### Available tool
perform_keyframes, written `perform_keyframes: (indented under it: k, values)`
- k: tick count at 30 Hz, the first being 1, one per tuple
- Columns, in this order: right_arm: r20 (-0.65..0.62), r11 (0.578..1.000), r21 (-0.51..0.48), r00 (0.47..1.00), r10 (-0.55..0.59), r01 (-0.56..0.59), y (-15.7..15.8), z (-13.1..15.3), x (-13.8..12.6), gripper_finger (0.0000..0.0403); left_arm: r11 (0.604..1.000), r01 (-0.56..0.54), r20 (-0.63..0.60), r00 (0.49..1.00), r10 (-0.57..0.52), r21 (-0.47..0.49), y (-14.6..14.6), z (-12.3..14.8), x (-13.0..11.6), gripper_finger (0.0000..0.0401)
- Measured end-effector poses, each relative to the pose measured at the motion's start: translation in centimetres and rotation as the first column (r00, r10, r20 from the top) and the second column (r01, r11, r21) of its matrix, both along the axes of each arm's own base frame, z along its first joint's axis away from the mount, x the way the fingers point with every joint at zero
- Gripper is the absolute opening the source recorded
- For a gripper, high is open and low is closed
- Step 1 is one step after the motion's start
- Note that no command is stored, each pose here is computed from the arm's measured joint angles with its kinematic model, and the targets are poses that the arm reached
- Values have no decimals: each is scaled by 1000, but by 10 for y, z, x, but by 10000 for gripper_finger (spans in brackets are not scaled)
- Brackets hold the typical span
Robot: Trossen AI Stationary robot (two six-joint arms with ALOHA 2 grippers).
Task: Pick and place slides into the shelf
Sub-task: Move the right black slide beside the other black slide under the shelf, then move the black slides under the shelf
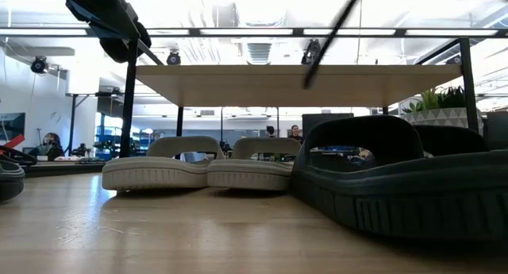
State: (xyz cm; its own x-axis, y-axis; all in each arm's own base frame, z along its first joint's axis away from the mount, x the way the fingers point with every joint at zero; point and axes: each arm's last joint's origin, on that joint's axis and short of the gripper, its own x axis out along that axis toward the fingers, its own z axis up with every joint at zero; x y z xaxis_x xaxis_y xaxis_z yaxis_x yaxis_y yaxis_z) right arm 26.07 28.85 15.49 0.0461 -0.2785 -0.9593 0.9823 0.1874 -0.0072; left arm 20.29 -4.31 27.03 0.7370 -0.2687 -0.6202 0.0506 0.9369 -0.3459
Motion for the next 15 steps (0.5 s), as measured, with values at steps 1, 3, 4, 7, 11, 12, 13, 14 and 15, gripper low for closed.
perform_keyframes:
  k: [1,3,4,7,11,12,13,14,15]
  values:
    - [7,1000,8,1000,6,-7,-1,0,3,8,1000,0,0,1000,0,0,0,0,0,0]
    - [31,999,41,999,32,-34,0,2,10,8,1000,0,0,1000,0,0,0,0,0,0]
    - [49,997,62,998,44,-47,3,4,12,8,1000,0,-1,1000,0,0,0,0,0,0]
    - [81,993,98,995,58,-66,11,16,16,8,1000,0,-1,1000,0,0,0,0,0,0]
    - [112,988,150,993,25,-42,26,28,11,8,1000,0,-1,1000,0,0,0,0,0,0]
    - [128,985,168,992,9,-31,31,30,9,8,1000,0,-1,1000,0,0,0,0,0,0]
    - [146,982,187,989,-4,-24,34,33,9,8,1000,0,-1,1000,0,0,0,0,0,0]
    - [168,978,209,986,-10,-26,38,35,10,8,1000,0,-1,1000,0,0,0,0,0,0]
    - [186,972,232,983,-13,-31,41,37,12,8,1000,0,-1,1000,0,0,0,0,0,0]
